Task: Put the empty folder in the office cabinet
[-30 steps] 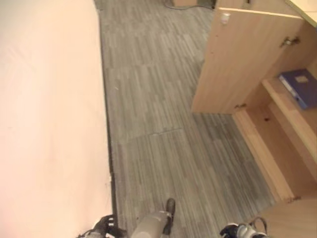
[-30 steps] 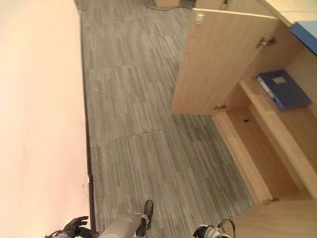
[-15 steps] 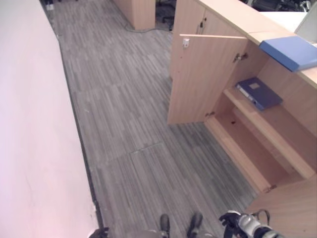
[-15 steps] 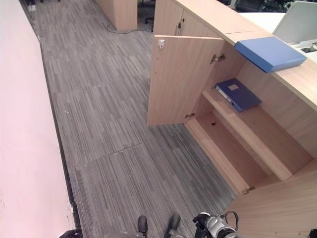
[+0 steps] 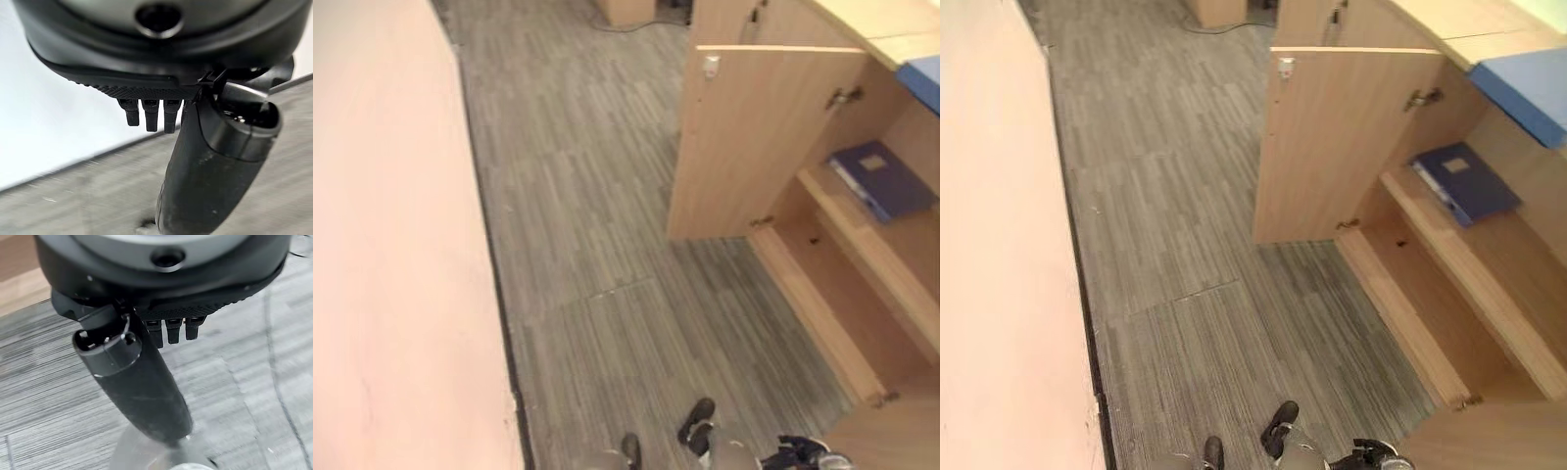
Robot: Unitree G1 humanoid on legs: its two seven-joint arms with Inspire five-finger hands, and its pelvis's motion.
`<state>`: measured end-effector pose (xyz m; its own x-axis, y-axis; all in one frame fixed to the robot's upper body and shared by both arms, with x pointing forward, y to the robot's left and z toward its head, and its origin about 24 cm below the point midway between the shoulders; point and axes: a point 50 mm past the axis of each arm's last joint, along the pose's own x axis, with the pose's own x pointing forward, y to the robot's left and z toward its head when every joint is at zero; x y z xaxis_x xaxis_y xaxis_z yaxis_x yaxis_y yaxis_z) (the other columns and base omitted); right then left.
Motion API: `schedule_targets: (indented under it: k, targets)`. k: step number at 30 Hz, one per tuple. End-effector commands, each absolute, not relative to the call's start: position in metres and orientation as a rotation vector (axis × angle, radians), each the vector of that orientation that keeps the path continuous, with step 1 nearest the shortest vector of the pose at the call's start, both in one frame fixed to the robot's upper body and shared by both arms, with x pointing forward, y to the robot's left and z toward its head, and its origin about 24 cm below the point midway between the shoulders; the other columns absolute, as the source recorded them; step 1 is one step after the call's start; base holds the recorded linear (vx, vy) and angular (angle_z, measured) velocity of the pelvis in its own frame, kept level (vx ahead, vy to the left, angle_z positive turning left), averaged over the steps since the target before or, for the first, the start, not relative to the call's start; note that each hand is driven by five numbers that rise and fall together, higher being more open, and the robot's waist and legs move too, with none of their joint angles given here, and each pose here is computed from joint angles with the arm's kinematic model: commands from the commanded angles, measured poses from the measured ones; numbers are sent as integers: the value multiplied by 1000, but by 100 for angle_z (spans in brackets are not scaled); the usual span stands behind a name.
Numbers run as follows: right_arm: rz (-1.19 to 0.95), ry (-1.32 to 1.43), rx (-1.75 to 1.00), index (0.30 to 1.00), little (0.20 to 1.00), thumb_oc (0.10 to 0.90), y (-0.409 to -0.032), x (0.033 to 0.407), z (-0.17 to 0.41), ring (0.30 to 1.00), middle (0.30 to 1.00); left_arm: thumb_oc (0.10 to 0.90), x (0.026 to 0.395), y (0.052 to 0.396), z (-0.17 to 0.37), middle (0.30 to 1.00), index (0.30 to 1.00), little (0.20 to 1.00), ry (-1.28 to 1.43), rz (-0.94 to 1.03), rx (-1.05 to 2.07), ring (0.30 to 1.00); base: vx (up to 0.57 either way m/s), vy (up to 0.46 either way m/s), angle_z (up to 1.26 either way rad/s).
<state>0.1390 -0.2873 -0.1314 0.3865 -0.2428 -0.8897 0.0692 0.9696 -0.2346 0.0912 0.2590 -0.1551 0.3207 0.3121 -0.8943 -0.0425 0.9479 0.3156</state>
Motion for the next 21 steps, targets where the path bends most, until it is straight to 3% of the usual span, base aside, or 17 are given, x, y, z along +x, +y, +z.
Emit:
schedule_targets:
  k: [1,7,14,21]
  targets:
    - [-167,999,-73,900,900,800,-258,187,-121,900,900,800,96,268,-151,900,900,900,1194,277,282,900,20,-44,22]
    - [-200,1008,-46,900,900,800,-261,182,-123,900,900,800,102,270,-149,900,900,900,1177,267,315,900,53,-35,-32]
    - [-279,1144,-29,900,900,800,-268,140,-140,900,900,800,100,274,-148,900,900,900,1187,270,307,900,135,-175,-7]
    - [-338,1228,-44,900,900,800,-281,111,-145,900,900,800,87,280,-149,900,900,900,1220,312,274,900,116,-221,-97]
